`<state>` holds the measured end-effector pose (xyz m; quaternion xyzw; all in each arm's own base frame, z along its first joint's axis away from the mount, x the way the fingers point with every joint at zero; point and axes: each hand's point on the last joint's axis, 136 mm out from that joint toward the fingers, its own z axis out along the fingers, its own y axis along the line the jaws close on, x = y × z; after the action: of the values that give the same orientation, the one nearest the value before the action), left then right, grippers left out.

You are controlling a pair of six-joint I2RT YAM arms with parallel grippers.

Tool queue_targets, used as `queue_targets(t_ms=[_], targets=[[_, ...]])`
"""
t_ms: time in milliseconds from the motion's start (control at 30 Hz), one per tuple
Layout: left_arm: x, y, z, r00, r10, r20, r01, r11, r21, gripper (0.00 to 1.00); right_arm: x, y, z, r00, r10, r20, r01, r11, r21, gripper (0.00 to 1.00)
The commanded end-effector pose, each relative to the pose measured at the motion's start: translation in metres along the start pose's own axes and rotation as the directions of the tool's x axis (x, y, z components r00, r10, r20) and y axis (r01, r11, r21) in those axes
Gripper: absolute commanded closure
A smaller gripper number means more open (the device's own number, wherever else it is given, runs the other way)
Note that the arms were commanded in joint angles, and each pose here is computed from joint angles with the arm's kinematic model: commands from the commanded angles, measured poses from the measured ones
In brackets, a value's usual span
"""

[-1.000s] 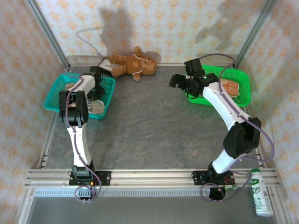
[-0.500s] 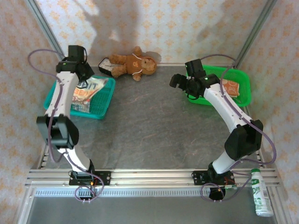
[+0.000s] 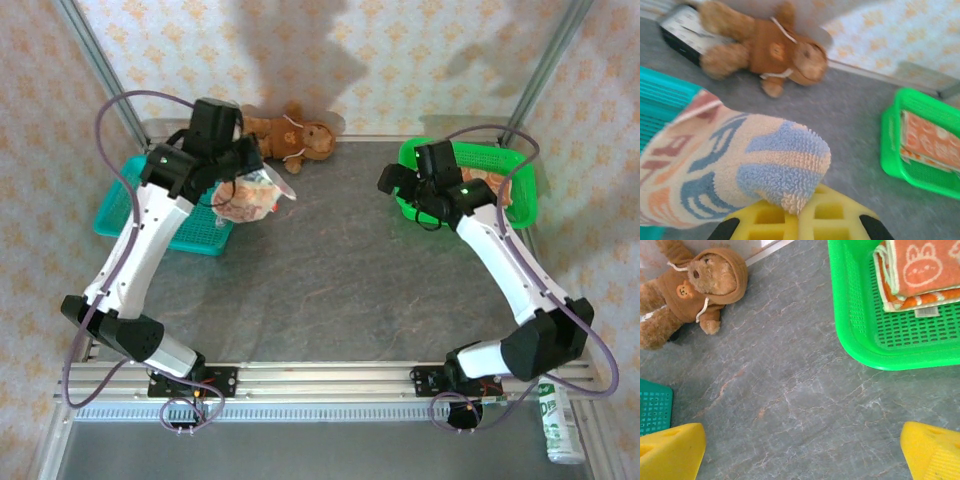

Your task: Fold and stack the towels

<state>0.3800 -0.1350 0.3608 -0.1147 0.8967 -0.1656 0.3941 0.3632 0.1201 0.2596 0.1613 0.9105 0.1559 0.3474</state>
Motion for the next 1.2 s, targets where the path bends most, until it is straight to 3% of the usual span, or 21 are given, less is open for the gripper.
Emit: queue_targets(t_ms=[0, 133, 333, 433, 467, 600, 667, 700, 767, 800, 967, 1167], targets=[[0.011, -0.029, 0.000, 1.000, -0.027, -0.004, 0.027, 0.997, 0.076, 1.00, 0.000, -0.013, -0.011, 0.999, 0.006, 0.044, -0.008, 0.999, 0.045, 0.01], [0.012, -0.069, 0.016, 1.000, -0.011, -0.022, 0.014, 0.989, 0.149, 1.00, 0.007, -0.020, -0.016, 0.999, 0.010, 0.044, -0.012, 0.998, 0.054, 0.01], [-0.013, -0.141, 0.022, 1.000, 0.021, 0.005, -0.021, 0.960, 0.279, 1.00, 0.010, -0.032, -0.022, 0.998, 0.010, 0.067, -0.015, 0.996, 0.083, 0.01], [-0.023, -0.163, 0.012, 0.999, 0.031, 0.026, -0.038, 0.938, 0.344, 1.00, 0.010, -0.035, -0.023, 0.997, 0.004, 0.079, -0.012, 0.996, 0.091, 0.01], [-0.018, -0.164, 0.025, 0.999, 0.040, 0.011, -0.041, 0.944, 0.327, 1.00, 0.010, -0.036, -0.023, 0.997, 0.003, 0.082, -0.010, 0.995, 0.095, 0.01], [0.007, -0.131, 0.037, 0.998, 0.057, -0.030, -0.049, 0.975, 0.216, 1.00, 0.010, -0.034, -0.019, 0.997, -0.001, 0.077, -0.006, 0.996, 0.092, 0.01], [0.038, -0.105, 0.049, 0.996, 0.049, -0.074, -0.035, 0.983, 0.179, 0.67, 0.010, -0.032, -0.017, 0.997, 0.002, 0.071, -0.008, 0.996, 0.085, 0.01], [0.054, -0.091, 0.055, 0.995, 0.041, -0.086, -0.027, 0.988, 0.155, 0.58, 0.011, -0.031, -0.016, 0.998, -0.001, 0.065, -0.004, 0.997, 0.082, 0.01], [0.082, -0.049, 0.062, 0.996, 0.010, -0.089, -0.003, 0.997, 0.072, 0.28, 0.011, -0.028, -0.013, 0.999, -0.003, 0.052, -0.001, 0.997, 0.074, 0.01], [0.094, -0.030, 0.065, 0.995, -0.006, -0.097, 0.009, 0.999, 0.034, 0.24, 0.012, -0.027, -0.011, 0.999, -0.004, 0.046, 0.000, 0.997, 0.071, 0.01], [0.135, 0.040, 0.072, 0.985, -0.089, -0.149, 0.078, 0.994, -0.073, 0.23, 0.020, -0.021, 0.004, 1.000, 0.001, -0.010, -0.001, 0.999, 0.050, 0.01], [0.175, 0.051, 0.091, 0.963, -0.078, -0.259, 0.059, 0.995, -0.082, 0.26, 0.039, -0.020, 0.027, 0.997, 0.008, -0.077, -0.005, 0.999, 0.047, 0.01]])
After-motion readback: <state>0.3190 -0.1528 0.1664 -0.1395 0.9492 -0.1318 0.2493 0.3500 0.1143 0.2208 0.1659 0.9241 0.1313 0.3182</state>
